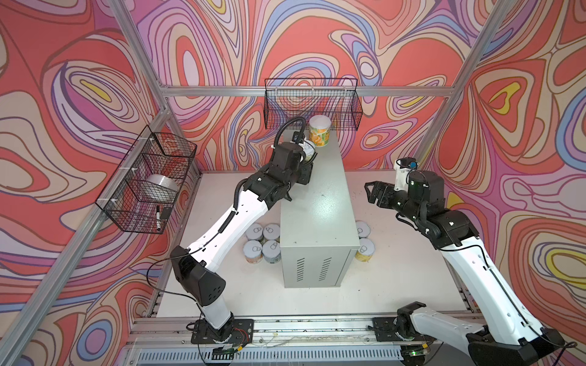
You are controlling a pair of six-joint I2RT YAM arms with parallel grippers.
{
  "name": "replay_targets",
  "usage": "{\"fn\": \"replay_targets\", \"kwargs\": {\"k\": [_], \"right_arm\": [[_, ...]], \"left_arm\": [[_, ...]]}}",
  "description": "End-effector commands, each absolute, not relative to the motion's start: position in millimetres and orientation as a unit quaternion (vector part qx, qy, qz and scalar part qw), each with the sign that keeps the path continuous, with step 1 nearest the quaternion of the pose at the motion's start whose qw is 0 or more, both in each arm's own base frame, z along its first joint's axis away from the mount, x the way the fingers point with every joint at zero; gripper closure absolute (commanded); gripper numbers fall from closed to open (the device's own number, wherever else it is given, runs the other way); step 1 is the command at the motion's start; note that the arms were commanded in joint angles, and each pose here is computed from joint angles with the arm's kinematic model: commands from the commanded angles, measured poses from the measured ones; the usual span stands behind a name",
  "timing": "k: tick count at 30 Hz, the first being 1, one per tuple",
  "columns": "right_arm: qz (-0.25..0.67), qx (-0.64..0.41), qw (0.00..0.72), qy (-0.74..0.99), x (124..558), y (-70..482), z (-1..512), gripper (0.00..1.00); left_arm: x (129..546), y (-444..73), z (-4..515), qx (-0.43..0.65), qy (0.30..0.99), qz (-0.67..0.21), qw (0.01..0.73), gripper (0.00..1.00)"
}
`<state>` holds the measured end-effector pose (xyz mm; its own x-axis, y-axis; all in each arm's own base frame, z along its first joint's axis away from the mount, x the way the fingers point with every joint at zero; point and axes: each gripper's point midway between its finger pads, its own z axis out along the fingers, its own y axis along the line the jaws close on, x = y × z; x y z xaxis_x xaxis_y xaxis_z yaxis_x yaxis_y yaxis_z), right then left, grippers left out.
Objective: Place and organize the canned foods onto the counter
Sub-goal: 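Move the can along the cabinet top toward the orange-labelled tub with the left gripper, then set the can beside the tub, open the left gripper and withdraw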
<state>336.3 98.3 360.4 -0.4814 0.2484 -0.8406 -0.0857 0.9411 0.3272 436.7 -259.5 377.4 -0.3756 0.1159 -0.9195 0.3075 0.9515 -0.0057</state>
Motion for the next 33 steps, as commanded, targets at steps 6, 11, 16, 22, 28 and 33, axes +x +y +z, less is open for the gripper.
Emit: {"fn": "replay_targets", "kwargs": {"k": [6,11,16,22,28,33], "right_arm": [[0.162,0.047,0.512,0.842,344.7,98.8,359.6,0.07],[0.159,0.046,0.516,0.841,346.9,98.0,362.8,0.07],[0.155,0.045,0.515,0.842,349.1,97.8,364.4,0.07],[0.151,0.046,0.517,0.841,350.5,96.9,365.5,0.07],[0.151,0.045,0.514,0.843,354.1,98.5,364.0,0.07],[0.155,0.046,0.514,0.842,355.3,99.8,362.4,0.07]], "left_arm": [[466.3,-245.9,382.8,0.097,0.816,-0.067,0.566,0.35],[480.1,-248.0,384.3,0.101,0.812,-0.057,0.572,0.35],[493.8,-252.9,388.6,0.108,0.806,-0.053,0.579,0.35],[506.9,-248.9,390.0,0.093,0.807,-0.056,0.581,0.37],[515.4,-247.5,386.0,0.09,0.808,-0.057,0.58,0.37],[523.5,-241.5,380.9,0.082,0.808,-0.056,0.58,0.36]]}}
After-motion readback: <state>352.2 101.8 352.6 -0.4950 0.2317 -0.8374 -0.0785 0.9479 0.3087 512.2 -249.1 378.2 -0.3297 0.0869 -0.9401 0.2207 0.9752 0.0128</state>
